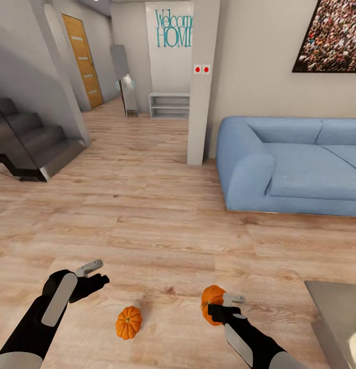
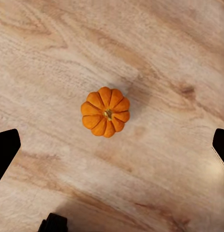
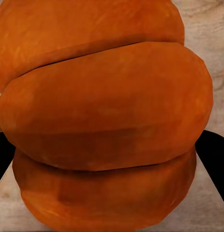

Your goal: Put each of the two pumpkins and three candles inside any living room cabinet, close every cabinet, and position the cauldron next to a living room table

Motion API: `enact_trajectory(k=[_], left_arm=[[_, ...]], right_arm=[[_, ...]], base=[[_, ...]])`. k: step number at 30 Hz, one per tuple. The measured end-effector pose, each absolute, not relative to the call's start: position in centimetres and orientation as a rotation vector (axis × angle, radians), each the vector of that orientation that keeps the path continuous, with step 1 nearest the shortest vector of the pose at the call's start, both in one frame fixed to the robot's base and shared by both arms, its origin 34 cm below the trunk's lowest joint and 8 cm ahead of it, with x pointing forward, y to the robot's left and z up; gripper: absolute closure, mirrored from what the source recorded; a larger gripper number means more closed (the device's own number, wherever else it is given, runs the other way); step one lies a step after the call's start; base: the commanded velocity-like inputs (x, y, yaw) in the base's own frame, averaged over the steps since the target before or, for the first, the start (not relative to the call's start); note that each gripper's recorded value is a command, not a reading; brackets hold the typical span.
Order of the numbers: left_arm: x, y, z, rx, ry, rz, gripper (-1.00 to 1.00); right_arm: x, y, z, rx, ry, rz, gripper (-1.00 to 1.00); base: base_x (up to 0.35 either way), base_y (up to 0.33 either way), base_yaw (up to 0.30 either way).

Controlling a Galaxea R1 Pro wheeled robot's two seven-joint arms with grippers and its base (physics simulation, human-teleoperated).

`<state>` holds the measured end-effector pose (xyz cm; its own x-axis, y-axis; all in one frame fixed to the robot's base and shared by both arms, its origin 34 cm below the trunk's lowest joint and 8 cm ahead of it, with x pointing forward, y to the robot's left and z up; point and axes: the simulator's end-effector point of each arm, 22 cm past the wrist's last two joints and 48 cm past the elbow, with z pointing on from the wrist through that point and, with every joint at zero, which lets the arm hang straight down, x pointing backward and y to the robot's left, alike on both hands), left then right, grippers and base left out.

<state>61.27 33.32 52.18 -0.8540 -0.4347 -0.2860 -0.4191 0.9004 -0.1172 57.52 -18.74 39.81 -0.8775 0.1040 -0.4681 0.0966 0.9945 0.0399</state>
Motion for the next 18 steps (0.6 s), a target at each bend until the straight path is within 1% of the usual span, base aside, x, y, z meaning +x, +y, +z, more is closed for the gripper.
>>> enact_trajectory(k=[12,15,18], left_arm=[[61.25,33.37,52.17,-0.635,2.759,-0.069,-1.0],[61.26,33.35,52.16,-0.635,2.759,-0.07,-1.0],[61.27,33.34,52.16,-0.634,2.759,-0.07,-1.0]], right_arm=[[57.5,-18.73,39.8,0.142,2.649,0.021,1.0],[57.52,-18.72,39.79,0.141,2.649,0.021,1.0],[57.54,-18.74,39.79,0.14,2.649,0.02,1.0]], base=[[0.274,0.0,0.002],[0.162,0.0,0.0],[0.061,0.0,0.0]])
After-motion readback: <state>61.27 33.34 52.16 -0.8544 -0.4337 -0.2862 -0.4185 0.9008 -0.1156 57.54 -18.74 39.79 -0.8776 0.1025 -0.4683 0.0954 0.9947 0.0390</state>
